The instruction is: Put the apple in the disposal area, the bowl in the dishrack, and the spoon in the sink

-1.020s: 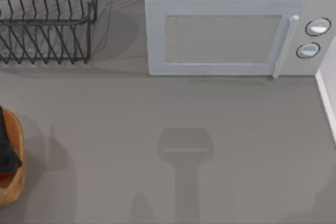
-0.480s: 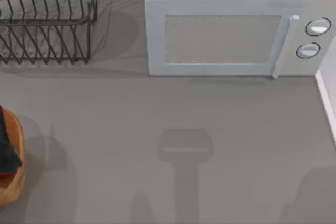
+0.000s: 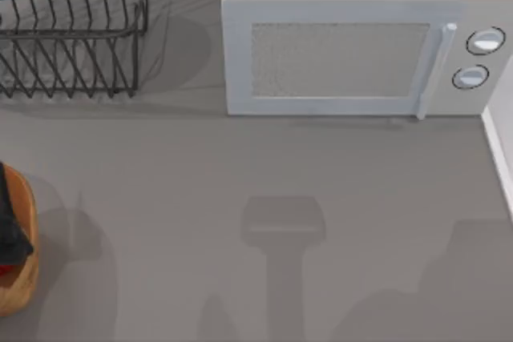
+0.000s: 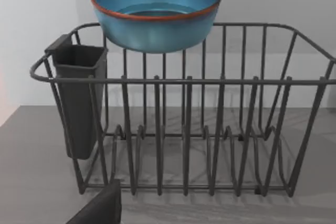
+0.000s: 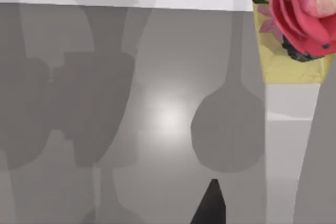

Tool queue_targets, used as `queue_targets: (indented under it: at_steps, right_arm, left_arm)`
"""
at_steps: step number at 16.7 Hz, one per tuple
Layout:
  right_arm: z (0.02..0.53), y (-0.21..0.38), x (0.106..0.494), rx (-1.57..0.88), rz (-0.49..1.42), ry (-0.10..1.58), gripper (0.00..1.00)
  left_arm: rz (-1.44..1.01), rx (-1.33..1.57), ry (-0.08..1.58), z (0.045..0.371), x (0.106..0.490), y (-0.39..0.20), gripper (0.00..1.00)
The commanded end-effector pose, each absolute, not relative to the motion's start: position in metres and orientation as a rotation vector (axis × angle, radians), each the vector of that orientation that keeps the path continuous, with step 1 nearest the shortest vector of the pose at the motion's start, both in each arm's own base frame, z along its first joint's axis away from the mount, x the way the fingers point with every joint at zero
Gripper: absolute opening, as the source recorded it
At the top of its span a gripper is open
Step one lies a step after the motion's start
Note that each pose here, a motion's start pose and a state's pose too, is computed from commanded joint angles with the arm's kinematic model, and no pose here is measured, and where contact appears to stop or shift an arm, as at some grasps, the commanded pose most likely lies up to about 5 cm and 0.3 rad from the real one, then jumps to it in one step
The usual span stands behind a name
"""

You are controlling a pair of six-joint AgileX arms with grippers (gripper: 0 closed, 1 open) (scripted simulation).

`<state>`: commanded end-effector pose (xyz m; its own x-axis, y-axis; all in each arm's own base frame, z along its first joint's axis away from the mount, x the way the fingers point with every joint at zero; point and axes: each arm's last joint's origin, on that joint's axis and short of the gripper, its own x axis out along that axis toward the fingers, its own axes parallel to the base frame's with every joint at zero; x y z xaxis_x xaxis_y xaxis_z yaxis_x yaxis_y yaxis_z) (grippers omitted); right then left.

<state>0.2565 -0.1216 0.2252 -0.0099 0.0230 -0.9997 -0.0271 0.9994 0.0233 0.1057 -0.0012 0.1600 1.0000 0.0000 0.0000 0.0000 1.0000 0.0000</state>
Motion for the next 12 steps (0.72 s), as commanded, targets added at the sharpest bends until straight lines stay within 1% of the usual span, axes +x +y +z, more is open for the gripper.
queue_targets:
  at_steps: [6, 9, 12]
  right_arm:
    - [0.249, -0.134, 0.357, -0.012, 0.04, 1.578, 0.0]
    - [0.244, -0.13, 0.405, -0.011, 0.041, 1.587, 0.0]
    - [0.235, -0.118, 0.446, -0.014, 0.037, 1.579, 0.0]
  left_arm:
    - [0.0, 0.0, 0.0, 0.16, 0.106, -0.001, 1.0]
    - [0.0, 0.0, 0.0, 0.16, 0.106, -0.001, 1.0]
    - [0.0, 0.0, 0.0, 0.16, 0.106, -0.001, 1.0]
